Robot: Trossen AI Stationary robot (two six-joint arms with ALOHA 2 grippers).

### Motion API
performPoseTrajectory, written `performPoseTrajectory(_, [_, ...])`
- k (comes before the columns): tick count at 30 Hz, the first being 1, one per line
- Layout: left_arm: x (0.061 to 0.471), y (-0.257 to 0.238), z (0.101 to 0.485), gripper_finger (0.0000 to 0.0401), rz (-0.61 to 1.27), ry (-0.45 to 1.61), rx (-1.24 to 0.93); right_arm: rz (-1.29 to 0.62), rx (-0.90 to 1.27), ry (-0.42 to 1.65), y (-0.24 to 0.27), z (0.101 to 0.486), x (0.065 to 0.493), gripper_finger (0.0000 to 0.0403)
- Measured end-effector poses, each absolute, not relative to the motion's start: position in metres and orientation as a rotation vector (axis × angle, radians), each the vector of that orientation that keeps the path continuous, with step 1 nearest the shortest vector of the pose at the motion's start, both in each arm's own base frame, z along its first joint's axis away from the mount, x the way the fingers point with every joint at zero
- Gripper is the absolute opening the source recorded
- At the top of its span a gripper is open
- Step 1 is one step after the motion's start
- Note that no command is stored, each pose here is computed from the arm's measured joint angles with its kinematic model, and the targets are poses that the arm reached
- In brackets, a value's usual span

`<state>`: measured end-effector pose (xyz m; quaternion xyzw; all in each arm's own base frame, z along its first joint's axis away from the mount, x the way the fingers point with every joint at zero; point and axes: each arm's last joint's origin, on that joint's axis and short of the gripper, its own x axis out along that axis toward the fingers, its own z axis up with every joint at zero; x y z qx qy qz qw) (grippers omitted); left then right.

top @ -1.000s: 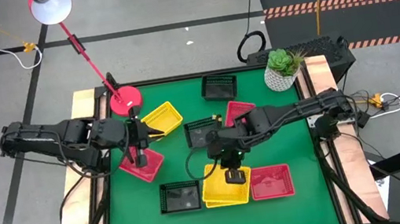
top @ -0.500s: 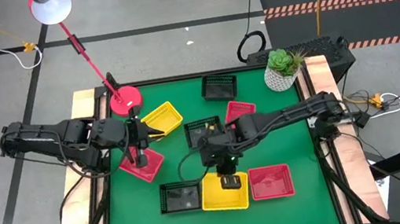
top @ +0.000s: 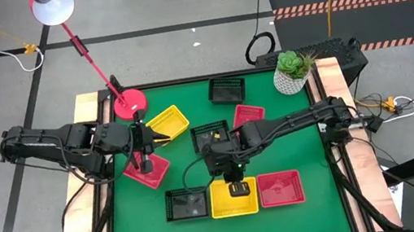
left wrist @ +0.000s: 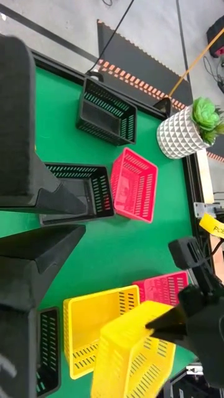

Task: Stack baskets by color
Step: Stack the right yellow bin on top of the bottom yellow bin

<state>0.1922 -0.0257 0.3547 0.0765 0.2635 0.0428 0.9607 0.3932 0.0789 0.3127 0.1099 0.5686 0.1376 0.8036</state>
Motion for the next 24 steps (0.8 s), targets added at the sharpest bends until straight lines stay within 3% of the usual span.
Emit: performPoseTrajectory(24, [0.192, -0.026, 0.355, 0.0042, 0.088, 0.533, 0.15, 0.299, 0.271, 1.258, 0.077, 0.275, 0.396, 0.0004])
